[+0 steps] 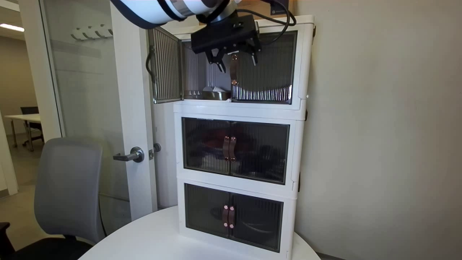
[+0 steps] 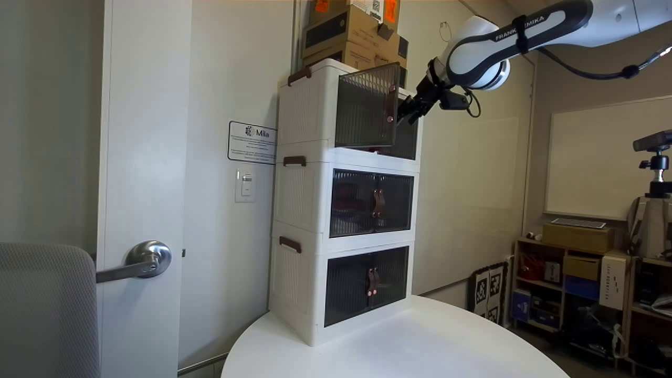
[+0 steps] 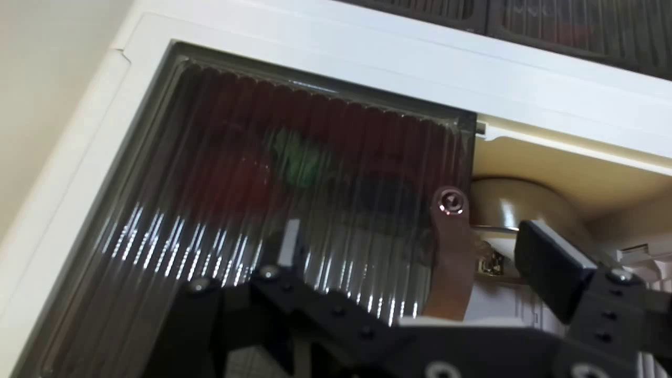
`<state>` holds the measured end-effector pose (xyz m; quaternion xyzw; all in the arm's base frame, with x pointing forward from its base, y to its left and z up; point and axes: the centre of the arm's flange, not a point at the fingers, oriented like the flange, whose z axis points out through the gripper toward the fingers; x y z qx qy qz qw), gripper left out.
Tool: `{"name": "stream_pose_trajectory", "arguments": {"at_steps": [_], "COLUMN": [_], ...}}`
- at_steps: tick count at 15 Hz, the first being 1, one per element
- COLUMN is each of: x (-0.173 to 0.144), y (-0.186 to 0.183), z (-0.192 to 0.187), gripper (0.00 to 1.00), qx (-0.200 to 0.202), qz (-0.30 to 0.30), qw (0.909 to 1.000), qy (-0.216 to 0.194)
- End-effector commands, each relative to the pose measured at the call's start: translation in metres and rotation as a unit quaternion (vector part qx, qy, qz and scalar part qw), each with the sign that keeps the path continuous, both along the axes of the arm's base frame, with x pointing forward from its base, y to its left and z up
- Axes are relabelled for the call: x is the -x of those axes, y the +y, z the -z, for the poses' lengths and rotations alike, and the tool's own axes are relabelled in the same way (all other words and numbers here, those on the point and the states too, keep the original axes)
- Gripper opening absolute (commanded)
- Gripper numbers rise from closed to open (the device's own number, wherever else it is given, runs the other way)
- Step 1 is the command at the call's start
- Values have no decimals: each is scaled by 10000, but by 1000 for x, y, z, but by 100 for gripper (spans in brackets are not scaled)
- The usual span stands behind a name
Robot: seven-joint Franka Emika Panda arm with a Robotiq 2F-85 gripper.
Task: Open the cabinet doors
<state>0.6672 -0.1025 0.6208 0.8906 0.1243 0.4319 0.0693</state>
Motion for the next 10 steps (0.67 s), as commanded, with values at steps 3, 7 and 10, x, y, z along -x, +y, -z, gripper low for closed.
{"name": "stream_pose_trajectory", "arguments": {"at_steps": [3, 7, 10], "x": [-57, -62, -60], "y": [5, 18, 18], "z": [-18, -20, -16], "gripper": [100, 100, 99], "qx": [-112, -270, -376], "qz": [-212, -420, -468], "qw": [9987, 9972, 9972], "qy": [-443, -561, -451]}}
